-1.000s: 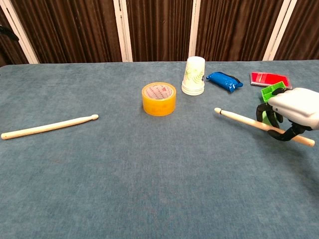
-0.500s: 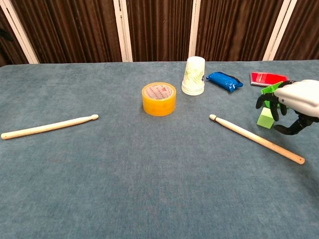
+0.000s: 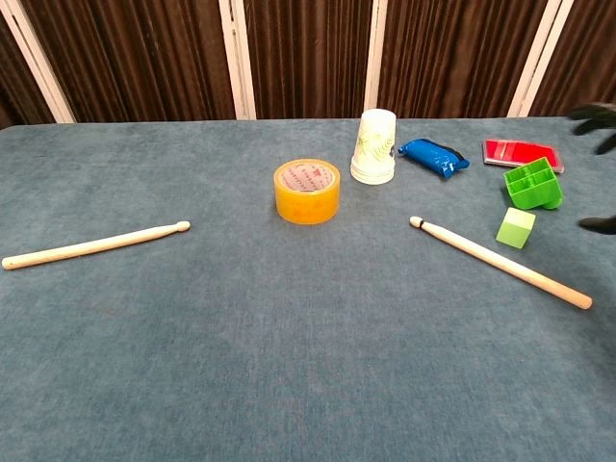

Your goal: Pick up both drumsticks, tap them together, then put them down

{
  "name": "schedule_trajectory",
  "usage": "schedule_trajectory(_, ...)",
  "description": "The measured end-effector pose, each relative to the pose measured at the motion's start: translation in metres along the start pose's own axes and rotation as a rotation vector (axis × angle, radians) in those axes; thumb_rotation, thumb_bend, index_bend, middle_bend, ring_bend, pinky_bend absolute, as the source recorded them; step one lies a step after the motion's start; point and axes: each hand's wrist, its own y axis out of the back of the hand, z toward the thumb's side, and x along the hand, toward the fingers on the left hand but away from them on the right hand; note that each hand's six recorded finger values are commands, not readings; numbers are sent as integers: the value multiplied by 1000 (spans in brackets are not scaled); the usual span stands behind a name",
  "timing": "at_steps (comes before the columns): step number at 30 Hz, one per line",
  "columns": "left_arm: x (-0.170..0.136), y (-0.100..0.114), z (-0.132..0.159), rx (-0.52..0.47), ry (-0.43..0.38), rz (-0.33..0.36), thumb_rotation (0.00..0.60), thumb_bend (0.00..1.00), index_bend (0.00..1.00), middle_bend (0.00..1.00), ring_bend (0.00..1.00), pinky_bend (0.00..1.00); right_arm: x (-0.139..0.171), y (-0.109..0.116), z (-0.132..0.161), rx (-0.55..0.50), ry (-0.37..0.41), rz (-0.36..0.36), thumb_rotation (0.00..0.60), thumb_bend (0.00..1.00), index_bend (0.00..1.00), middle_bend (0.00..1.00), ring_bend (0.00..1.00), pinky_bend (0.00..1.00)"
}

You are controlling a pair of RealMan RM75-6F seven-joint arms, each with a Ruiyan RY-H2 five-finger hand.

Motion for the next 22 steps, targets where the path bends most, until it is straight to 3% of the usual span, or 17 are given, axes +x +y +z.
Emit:
schedule_trajectory(6, -30, -24, -25, -56, 55, 33, 600, 294, 111, 0, 0, 0, 34, 10, -22, 28, 26, -102, 600, 221, 0, 98, 153, 11)
schedule_trajectory(11, -49, -37, -38, -111, 100, 52, 600, 294, 110, 0, 0, 0, 57, 11, -44, 111, 56, -123, 600, 221, 0, 73, 125, 10)
schedule_trajectory(22, -72, -26, -37, -88, 55, 83, 600, 294, 109, 0, 0, 0, 89, 44, -73, 236, 49, -128, 600, 221, 0, 60, 113, 10)
